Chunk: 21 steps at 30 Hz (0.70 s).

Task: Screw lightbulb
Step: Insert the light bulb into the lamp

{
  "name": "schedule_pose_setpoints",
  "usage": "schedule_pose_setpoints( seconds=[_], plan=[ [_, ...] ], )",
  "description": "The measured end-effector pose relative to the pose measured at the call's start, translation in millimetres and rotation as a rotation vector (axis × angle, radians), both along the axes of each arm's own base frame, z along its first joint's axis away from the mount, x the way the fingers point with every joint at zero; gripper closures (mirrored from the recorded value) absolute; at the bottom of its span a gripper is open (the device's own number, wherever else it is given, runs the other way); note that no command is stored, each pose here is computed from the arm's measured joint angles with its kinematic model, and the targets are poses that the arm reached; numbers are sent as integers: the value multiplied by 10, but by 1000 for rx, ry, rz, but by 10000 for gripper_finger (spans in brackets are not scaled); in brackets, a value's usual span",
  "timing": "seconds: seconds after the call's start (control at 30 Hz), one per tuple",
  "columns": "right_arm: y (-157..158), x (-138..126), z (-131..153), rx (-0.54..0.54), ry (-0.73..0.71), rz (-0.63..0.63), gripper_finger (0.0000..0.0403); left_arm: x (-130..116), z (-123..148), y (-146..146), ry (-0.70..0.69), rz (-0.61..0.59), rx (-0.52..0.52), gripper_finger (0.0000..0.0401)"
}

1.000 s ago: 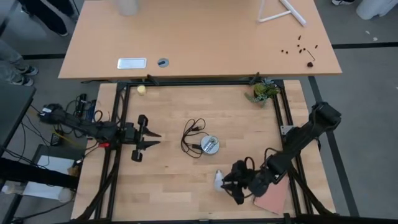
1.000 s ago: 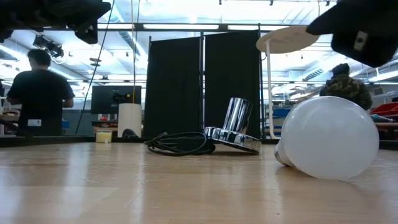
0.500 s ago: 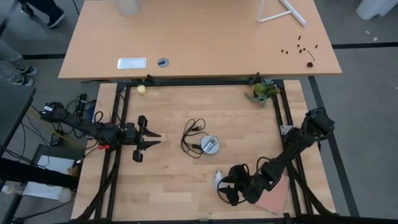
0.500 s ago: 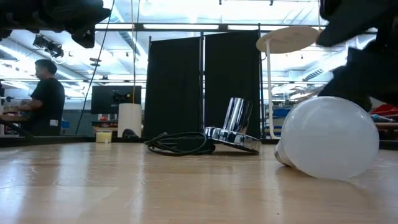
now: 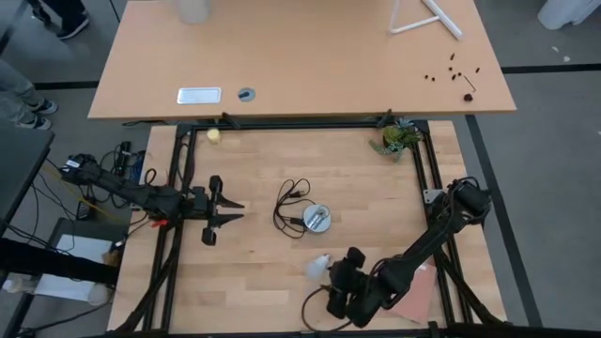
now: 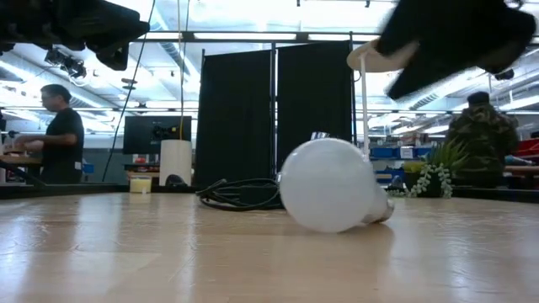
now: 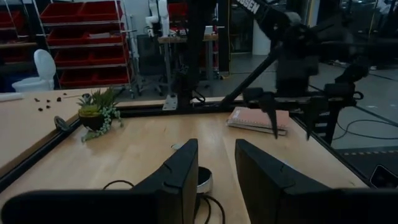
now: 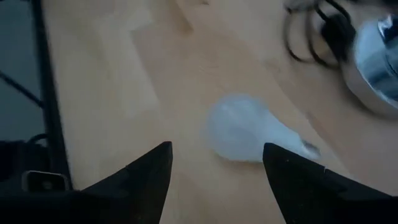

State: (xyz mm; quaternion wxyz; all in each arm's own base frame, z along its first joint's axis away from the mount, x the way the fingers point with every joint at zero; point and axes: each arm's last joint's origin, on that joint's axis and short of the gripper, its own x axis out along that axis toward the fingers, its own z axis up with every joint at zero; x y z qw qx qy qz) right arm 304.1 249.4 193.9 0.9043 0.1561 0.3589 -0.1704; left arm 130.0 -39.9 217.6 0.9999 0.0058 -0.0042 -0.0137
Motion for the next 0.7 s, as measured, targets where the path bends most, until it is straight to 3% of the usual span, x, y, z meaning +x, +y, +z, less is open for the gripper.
schedule_pose_setpoints(
  seconds=[0.13,0.23,0.37,0.57,0.7],
  plan=[
    [72,121,34,-115,19,127,142,-2,-74,-2,74,-8,28,290],
    [18,195,62,-154,30,155,142,-4,-107,-1,106,-10,34,290],
    [-188,343,56,-135,82,165,142,-6,-115,-7,117,-28,-23,290],
    [-558,553,34,-56,214,278,137,-11,-157,-10,160,-41,-23,290],
    [-738,613,172,-56,297,304,136,-12,-160,-9,164,-36,-45,290]
  ],
)
